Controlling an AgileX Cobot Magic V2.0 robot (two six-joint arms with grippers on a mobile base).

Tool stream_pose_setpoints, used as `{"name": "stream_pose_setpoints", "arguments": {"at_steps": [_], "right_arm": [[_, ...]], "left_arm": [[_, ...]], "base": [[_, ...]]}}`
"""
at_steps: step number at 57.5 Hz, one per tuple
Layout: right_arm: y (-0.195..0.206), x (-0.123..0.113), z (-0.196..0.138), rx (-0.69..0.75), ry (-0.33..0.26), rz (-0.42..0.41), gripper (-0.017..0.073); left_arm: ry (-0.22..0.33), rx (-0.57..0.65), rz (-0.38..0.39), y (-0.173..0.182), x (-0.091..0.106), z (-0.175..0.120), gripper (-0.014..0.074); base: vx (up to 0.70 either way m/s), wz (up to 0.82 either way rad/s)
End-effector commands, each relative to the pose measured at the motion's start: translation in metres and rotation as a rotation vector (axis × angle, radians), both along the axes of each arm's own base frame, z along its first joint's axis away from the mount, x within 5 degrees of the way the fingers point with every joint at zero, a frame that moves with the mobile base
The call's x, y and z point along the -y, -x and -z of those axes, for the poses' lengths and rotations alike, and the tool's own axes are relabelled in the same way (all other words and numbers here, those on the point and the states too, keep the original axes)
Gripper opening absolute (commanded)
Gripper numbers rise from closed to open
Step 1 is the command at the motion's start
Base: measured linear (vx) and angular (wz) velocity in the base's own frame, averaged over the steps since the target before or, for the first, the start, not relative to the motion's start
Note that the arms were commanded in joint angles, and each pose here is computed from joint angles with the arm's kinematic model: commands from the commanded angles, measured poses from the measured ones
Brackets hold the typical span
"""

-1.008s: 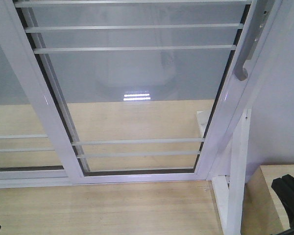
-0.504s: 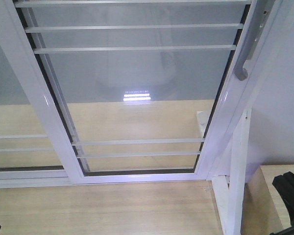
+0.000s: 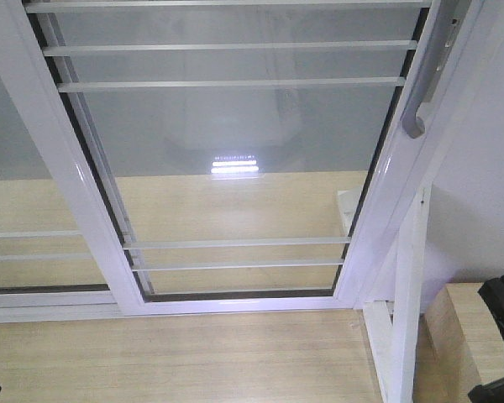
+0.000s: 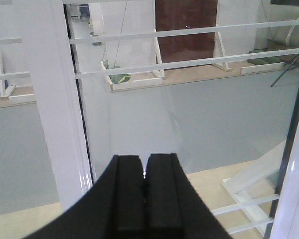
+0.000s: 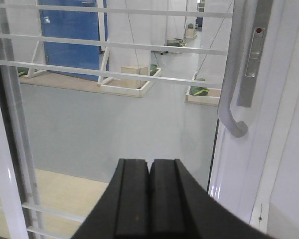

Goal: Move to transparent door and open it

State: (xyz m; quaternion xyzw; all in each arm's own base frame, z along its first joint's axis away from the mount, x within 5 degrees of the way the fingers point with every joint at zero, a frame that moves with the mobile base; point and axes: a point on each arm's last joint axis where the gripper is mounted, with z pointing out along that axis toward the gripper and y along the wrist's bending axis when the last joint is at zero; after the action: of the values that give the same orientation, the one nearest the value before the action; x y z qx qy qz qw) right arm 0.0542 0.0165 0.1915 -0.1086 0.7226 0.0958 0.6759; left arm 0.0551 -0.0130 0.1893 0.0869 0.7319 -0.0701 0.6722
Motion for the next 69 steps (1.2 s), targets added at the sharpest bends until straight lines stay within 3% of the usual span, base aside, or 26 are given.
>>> {"name": "stream_pose_setpoints", "arguments": {"at_steps": [1,11,17,30,41,53,69], "right_arm": [[0.0,0.001,-0.009,0.107,-0.025,0.01,-0.0006],[0.001,0.001,-0.013,0.151,-0.037,0.014,-0.0006],[0.001,0.002,-0.021,0.222,-0.067,0.019,-0.0006],[0.009,0.004,-0.058,0.308,-0.106,0.017,-0.0006],[0.005,0.002,-0.114,0.3,-0.081,0.013,-0.0006],[-0.049,-0.013,-0.165,0.195,-0.017,0.014,-0.0006],[-0.111,-0.03,-0.17,0.137,0.007,0.017,-0.0006]], "left_arm": [[0.029,0.096,-0.006,0.0,-0.001,-0.007,-0.0006],[0.041,0.116,-0.009,0.0,-0.001,-0.009,-0.0006],[0.107,0.141,-0.013,0.0,-0.001,-0.012,-0.0006],[0.153,0.328,-0.023,0.005,-0.004,-0.048,-0.0006],[0.068,0.329,-0.031,-0.008,-0.001,-0.098,-0.0006],[0.021,0.256,-0.043,-0.069,0.011,-0.146,-0.0006],[0.013,0.155,-0.054,-0.138,0.024,-0.151,-0.0006]], "base": [[0.0,0.0],[0.0,0.0],[0.0,0.0],[0.0,0.0],[0.0,0.0],[0.0,0.0],[0.0,0.0]]}}
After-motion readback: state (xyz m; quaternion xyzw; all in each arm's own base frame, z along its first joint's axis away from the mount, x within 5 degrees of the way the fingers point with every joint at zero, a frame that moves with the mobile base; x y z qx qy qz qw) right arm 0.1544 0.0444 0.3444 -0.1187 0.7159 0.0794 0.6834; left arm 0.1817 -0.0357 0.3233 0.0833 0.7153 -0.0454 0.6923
